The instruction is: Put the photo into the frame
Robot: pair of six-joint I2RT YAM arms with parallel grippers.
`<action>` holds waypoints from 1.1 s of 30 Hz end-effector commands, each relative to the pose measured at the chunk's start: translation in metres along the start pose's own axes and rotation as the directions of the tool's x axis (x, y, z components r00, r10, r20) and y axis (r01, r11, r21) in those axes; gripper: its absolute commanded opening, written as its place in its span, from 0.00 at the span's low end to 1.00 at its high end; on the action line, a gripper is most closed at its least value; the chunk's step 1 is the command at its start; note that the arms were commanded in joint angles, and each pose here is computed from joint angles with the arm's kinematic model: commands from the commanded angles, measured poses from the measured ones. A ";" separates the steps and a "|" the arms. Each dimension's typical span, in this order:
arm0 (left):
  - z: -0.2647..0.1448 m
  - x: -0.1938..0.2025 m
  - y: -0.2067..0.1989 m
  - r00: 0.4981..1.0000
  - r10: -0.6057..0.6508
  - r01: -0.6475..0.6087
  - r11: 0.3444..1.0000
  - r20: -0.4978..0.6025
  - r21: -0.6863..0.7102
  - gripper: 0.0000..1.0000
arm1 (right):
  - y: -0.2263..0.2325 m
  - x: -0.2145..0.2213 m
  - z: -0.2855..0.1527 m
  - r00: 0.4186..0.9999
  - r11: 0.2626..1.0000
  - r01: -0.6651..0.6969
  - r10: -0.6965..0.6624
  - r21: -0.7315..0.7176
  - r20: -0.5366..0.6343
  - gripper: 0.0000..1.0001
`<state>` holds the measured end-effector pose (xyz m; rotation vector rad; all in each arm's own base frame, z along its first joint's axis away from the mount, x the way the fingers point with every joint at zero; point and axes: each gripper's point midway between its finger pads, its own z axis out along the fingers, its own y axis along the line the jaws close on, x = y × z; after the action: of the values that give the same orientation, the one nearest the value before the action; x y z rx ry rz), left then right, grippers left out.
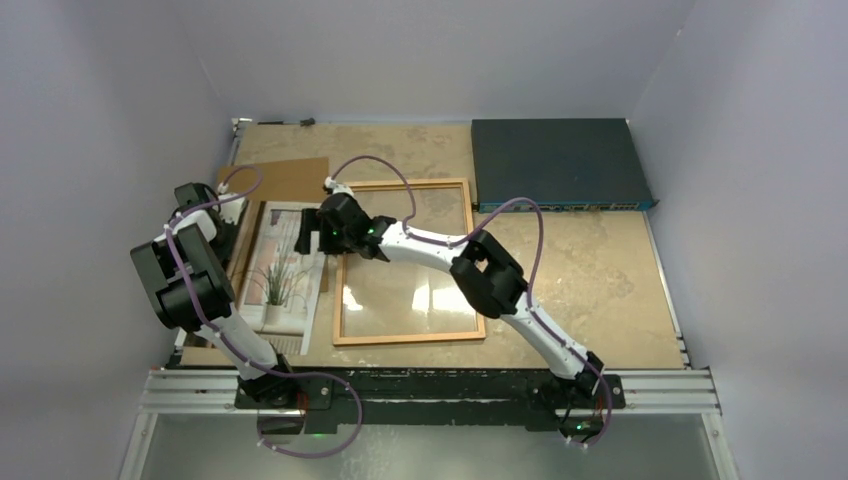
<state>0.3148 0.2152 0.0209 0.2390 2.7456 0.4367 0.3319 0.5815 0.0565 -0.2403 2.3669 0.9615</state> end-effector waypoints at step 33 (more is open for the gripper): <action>-0.072 -0.028 0.080 0.996 0.051 -0.030 0.957 0.067 -0.288 0.00 | -0.035 0.003 0.007 0.999 0.978 0.032 -0.037 0.205 0.017 0.95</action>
<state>0.3218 0.2178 0.0780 0.2919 2.6850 0.4835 0.3423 0.5826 0.0558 -0.1768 2.3690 0.8799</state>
